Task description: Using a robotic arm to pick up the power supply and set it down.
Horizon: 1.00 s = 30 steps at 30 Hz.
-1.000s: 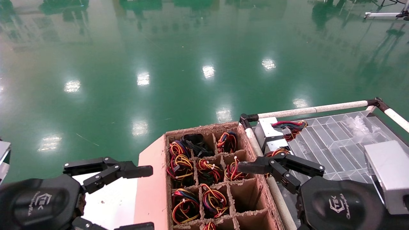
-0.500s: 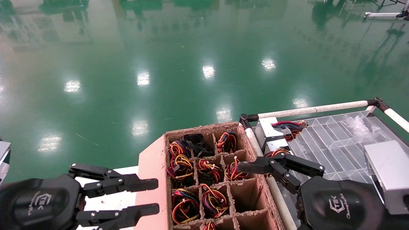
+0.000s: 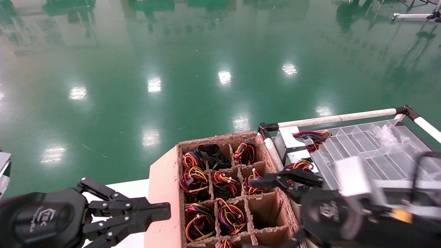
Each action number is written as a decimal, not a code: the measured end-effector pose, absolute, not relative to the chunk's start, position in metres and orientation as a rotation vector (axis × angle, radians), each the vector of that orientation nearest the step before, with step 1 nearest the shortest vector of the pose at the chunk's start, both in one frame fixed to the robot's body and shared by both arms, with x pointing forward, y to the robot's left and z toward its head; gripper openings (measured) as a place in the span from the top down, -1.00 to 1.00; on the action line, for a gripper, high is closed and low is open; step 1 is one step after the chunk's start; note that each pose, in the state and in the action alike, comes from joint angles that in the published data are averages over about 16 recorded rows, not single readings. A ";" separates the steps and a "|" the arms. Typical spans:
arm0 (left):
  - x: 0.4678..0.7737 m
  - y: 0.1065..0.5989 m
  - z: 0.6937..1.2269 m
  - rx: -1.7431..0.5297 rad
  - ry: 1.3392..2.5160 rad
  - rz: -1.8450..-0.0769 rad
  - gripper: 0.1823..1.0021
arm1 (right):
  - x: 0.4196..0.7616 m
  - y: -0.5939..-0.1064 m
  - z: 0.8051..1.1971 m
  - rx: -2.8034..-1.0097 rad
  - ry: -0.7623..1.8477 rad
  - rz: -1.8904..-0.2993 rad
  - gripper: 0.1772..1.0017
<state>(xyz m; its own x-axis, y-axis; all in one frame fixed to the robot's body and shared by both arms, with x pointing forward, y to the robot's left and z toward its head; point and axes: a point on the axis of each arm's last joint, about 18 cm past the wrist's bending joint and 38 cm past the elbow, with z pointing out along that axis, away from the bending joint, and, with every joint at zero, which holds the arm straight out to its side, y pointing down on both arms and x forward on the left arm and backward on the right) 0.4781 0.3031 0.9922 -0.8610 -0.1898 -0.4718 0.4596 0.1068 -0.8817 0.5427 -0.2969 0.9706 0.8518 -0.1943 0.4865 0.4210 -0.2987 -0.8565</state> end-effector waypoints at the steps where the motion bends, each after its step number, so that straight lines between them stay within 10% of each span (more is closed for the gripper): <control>1: 0.478 0.303 0.992 0.262 1.916 -1.805 0.89 | 0.550 -0.295 0.969 -1.794 -0.170 -0.614 -1.00; 13: 0.478 0.303 0.992 0.262 1.916 -1.805 0.85 | 0.634 -0.274 0.964 -1.970 -0.127 -0.705 -1.00; 30: 0.478 0.303 0.992 0.262 1.916 -1.805 0.15 | 0.694 -0.246 0.966 -2.022 -0.081 -0.869 -0.77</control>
